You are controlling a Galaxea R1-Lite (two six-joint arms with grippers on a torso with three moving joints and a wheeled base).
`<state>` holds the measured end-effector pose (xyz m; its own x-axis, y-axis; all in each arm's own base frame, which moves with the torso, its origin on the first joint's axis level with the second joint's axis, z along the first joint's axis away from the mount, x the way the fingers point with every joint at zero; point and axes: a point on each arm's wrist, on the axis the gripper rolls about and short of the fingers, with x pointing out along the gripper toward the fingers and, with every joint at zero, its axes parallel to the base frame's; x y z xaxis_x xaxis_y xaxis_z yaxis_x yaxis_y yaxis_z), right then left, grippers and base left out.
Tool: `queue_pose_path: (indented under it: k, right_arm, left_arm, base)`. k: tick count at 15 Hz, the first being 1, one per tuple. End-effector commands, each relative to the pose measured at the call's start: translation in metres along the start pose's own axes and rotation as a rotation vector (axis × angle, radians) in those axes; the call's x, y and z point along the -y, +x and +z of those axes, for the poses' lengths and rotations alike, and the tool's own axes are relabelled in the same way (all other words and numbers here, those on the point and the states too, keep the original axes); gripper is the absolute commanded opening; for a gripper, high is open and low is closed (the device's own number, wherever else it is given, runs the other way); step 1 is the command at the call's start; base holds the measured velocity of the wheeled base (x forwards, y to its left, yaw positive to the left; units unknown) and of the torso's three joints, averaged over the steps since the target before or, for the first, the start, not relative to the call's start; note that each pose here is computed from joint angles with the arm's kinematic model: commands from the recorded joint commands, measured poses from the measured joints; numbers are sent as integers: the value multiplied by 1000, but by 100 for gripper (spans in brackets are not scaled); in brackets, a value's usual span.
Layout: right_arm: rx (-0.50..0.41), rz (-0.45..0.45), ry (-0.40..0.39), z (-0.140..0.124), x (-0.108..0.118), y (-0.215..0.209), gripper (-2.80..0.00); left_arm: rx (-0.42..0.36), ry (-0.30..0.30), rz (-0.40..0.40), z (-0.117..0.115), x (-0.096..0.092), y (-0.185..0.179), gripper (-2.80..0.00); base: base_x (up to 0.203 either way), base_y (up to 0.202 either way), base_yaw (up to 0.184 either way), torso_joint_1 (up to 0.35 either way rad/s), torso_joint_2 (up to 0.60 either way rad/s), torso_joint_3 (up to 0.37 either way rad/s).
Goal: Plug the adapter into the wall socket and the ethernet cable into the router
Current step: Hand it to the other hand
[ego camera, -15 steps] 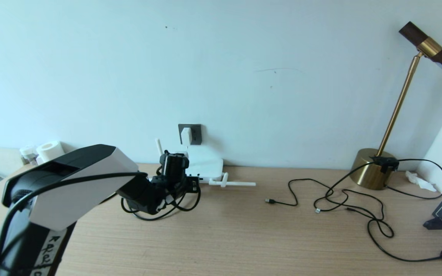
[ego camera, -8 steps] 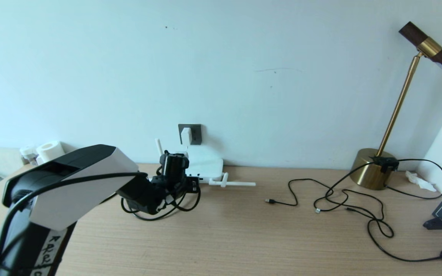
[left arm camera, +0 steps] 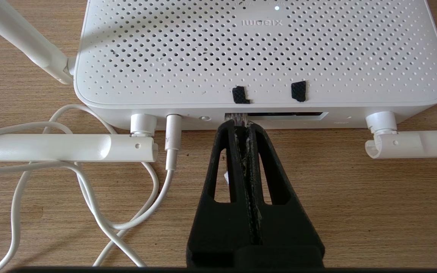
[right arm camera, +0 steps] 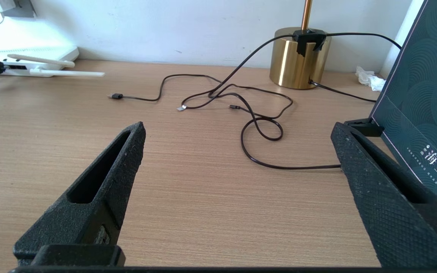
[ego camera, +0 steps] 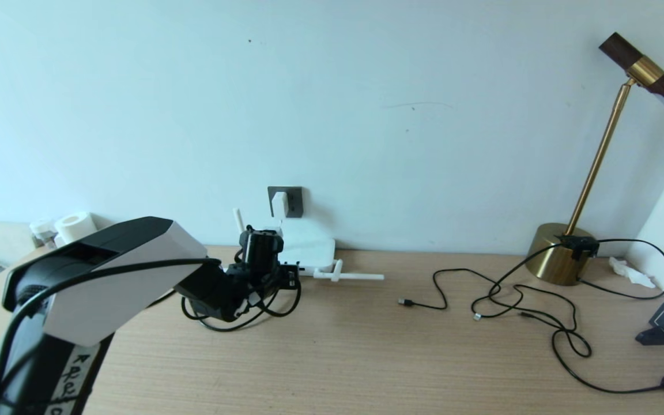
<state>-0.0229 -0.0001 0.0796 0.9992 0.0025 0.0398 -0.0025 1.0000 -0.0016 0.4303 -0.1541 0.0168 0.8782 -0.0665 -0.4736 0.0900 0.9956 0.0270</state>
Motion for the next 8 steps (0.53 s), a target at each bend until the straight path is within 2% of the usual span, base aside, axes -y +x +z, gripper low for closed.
queue_pose_path:
  k: [1, 8]
  right_arm:
    - [-14, 1, 0, -3, 0, 1, 0]
    - [-14, 1, 0, -3, 0, 1, 0]
  left_arm:
    - [6, -2, 2, 1, 0, 0, -280]
    - [-2, 6, 6, -2, 0, 0, -280]
  base:
    - [0, 0, 0, 0, 0, 0]
    - [0, 0, 0, 0, 0, 0]
